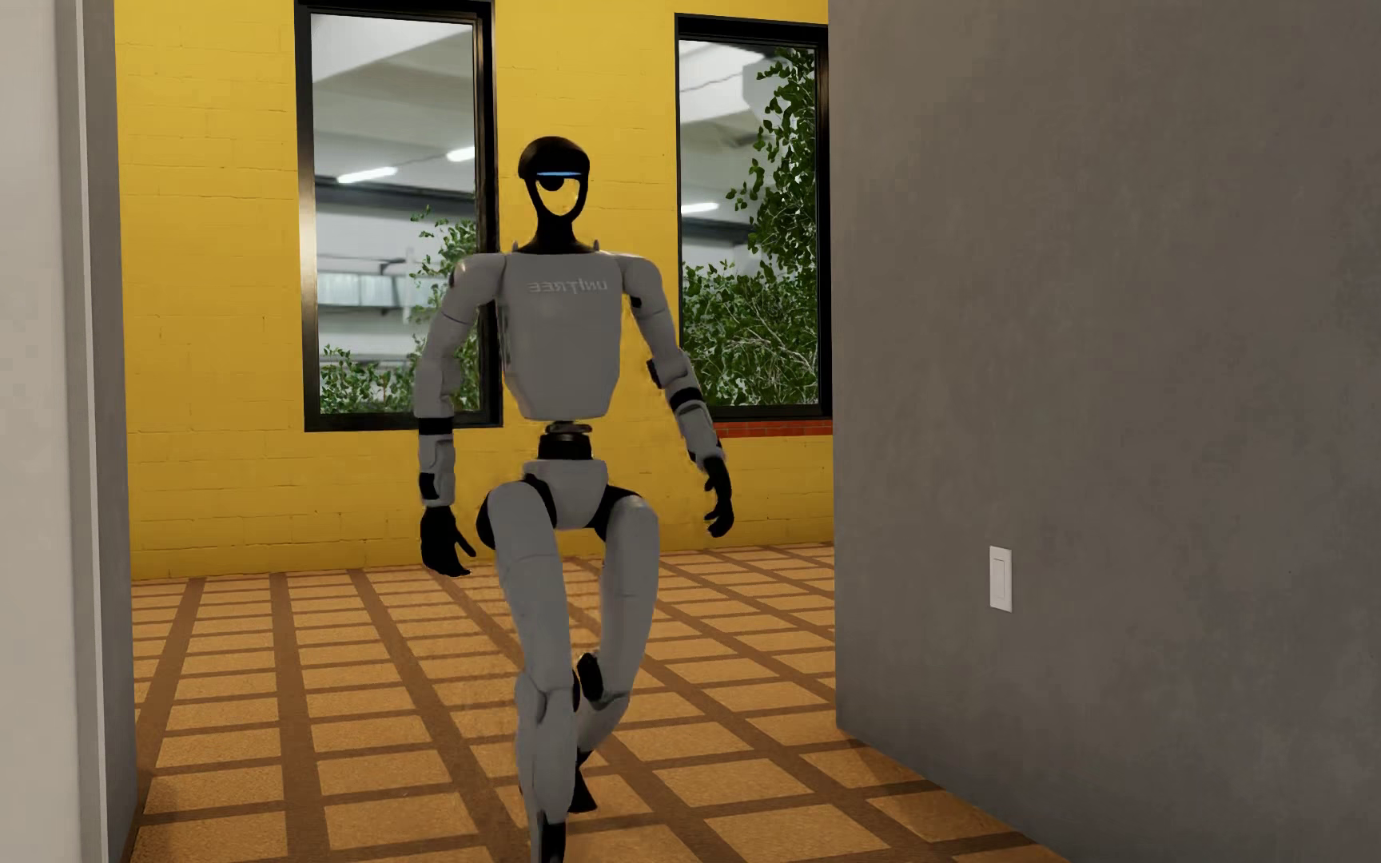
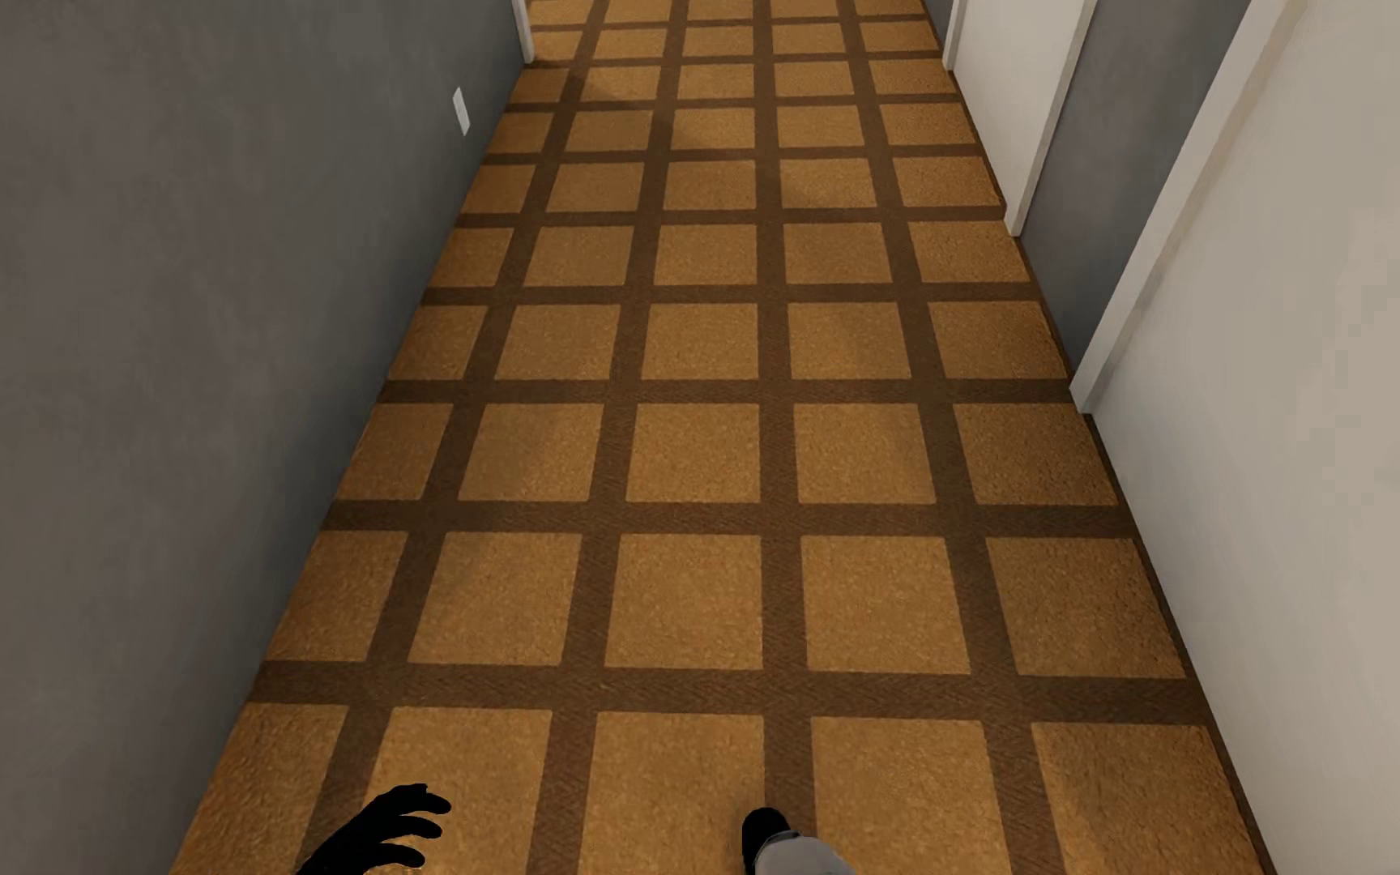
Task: Go around the corner
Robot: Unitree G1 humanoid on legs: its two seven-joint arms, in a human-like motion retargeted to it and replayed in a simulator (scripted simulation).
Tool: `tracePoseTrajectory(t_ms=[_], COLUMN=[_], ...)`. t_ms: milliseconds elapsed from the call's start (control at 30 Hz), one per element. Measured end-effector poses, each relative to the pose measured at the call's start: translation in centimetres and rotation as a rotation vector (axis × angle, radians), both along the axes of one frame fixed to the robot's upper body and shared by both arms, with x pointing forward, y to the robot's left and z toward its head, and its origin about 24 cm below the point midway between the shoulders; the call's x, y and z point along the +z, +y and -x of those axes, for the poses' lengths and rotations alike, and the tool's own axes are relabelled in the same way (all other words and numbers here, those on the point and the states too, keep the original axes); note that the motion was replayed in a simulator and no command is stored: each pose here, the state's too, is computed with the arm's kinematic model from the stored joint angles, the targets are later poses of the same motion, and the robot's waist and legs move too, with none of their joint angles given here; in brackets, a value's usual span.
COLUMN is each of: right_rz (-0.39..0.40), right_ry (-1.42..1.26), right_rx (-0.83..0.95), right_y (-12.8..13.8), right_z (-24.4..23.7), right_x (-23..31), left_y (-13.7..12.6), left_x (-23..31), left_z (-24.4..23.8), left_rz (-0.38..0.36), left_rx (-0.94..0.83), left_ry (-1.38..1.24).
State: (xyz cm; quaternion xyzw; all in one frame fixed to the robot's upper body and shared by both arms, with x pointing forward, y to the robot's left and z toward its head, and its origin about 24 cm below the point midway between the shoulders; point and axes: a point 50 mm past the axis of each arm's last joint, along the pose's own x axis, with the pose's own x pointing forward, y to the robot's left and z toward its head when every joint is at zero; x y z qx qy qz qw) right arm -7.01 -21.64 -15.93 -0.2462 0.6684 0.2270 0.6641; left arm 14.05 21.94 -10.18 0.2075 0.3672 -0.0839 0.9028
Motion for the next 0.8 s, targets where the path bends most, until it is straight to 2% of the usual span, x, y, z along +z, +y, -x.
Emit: tracePoseTrajectory(t_ms=[67, 167, 233, 333, 467, 533, 600, 667, 733, 800], right_rz=[0.017, 0.034, 0.000, -0.076, -0.147, -0.152, -0.140, -0.113, -0.080, -0.024], right_ry=[0.073, 0.108, -0.008, -0.317, -0.773, -0.921, -0.934, -0.781, -0.578, -0.389], right_rx=[0.014, 0.013, 0.052, -0.010, -0.077, -0.097, -0.135, -0.186, -0.122, -0.149], right_y=[-0.4, -0.6, -0.1, 1.2, 1.3, 0.6, -0.1, 0.0, 0.4, -0.1], right_z=[2.4, 3.3, -1.0, -10.3, -22.8, -26.2, -25.8, -22.2, -18.2, -13.0], right_x=[0.4, 0.5, -0.3, 0.2, 5.4, 8.1, 8.3, 5.3, 2.4, 0.4], left_y=[0.5, 0.0, -0.6, 0.2, 1.4, 1.6, 1.8, 2.0, 1.4, 0.1], left_x=[0.4, -2.6, -4.5, -5.5, -5.2, -5.0, -5.0, -5.0, -5.7, -5.6], left_z=[-0.3, 4.4, 7.7, 14.2, 20.5, 22.0, 23.1, 23.7, 20.0, 14.6], left_rz=[0.007, 0.015, -0.006, -0.052, -0.094, -0.102, -0.116, -0.137, -0.106, -0.041], left_rx=[0.053, 0.091, 0.042, 0.024, 0.046, 0.070, 0.077, 0.045, 0.053, 0.068], left_ry=[-0.027, 0.165, 0.326, 0.536, 0.720, 0.771, 0.815, 0.860, 0.741, 0.543])
